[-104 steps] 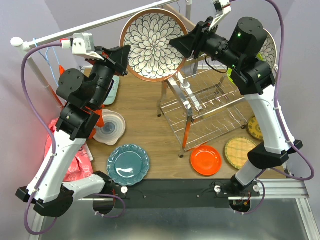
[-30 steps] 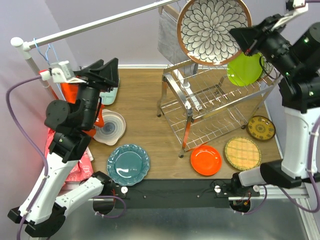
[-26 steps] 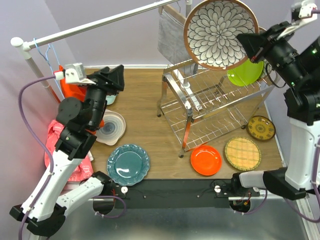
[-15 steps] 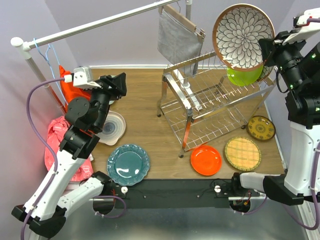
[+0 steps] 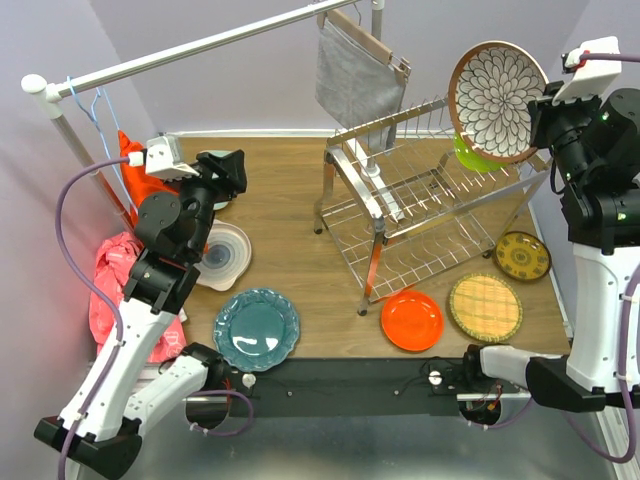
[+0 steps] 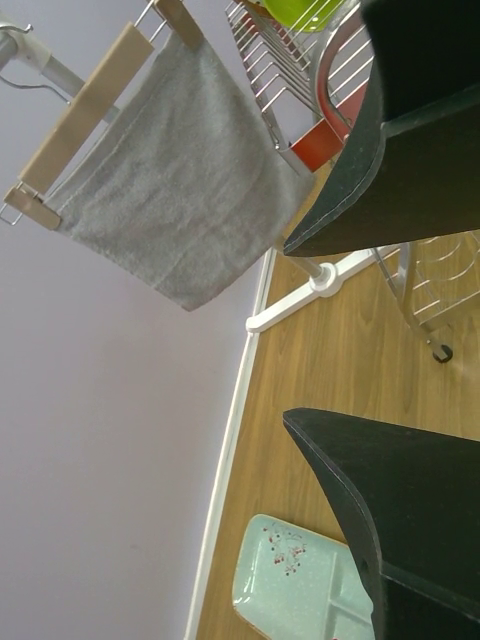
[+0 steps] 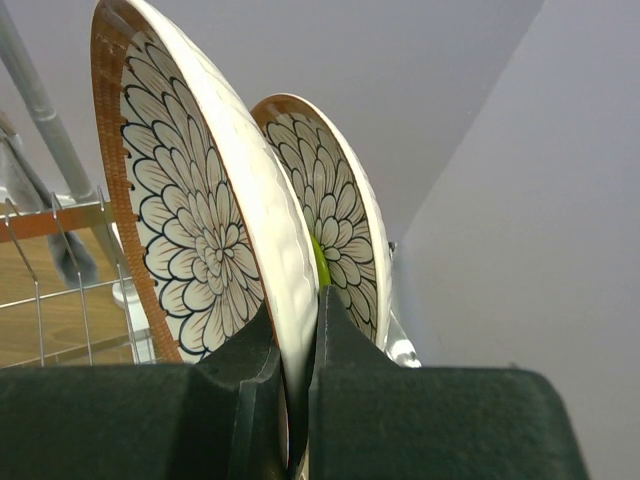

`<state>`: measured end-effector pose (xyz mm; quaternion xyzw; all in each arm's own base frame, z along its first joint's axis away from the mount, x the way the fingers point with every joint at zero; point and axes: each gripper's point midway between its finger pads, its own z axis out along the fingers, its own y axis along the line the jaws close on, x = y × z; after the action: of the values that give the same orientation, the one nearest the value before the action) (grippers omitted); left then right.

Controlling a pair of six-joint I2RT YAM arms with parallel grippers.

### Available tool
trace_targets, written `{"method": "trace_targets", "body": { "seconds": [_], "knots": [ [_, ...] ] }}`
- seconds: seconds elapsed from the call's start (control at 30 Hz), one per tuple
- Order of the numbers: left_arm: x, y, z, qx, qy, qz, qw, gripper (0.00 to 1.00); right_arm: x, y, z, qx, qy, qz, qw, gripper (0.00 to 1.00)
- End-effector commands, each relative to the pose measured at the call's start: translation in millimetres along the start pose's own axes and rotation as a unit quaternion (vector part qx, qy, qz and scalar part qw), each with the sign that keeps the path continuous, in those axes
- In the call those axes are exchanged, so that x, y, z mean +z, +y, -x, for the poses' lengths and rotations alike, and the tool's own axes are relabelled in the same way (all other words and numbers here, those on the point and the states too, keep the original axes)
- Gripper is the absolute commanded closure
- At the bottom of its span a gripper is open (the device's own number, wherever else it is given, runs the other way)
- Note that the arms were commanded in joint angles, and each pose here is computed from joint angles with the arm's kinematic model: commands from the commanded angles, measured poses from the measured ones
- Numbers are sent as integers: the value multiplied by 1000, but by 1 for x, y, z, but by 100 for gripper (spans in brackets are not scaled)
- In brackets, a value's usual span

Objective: Load the plates into the dish rack
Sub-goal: Insert the plate into the dish rack

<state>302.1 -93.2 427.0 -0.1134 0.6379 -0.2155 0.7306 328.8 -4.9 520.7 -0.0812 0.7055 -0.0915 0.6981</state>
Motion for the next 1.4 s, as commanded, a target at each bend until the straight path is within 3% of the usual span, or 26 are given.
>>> {"method": "trace_targets", "body": {
  "seconds": [0.0, 0.97, 1.37],
  "knots": [
    [-1, -3, 3, -8, -2, -19, 1000, 29, -19, -22, 47, -7, -91, -44, 995, 99],
    [2, 7, -2, -9, 3, -17, 1000, 29, -1, -17, 9, -51, -46, -41, 997, 99],
    [-3, 9, -3, -12, 2, -17, 1000, 29, 5, -18, 25, -33, -65, -41, 997, 99]
  ]
}}
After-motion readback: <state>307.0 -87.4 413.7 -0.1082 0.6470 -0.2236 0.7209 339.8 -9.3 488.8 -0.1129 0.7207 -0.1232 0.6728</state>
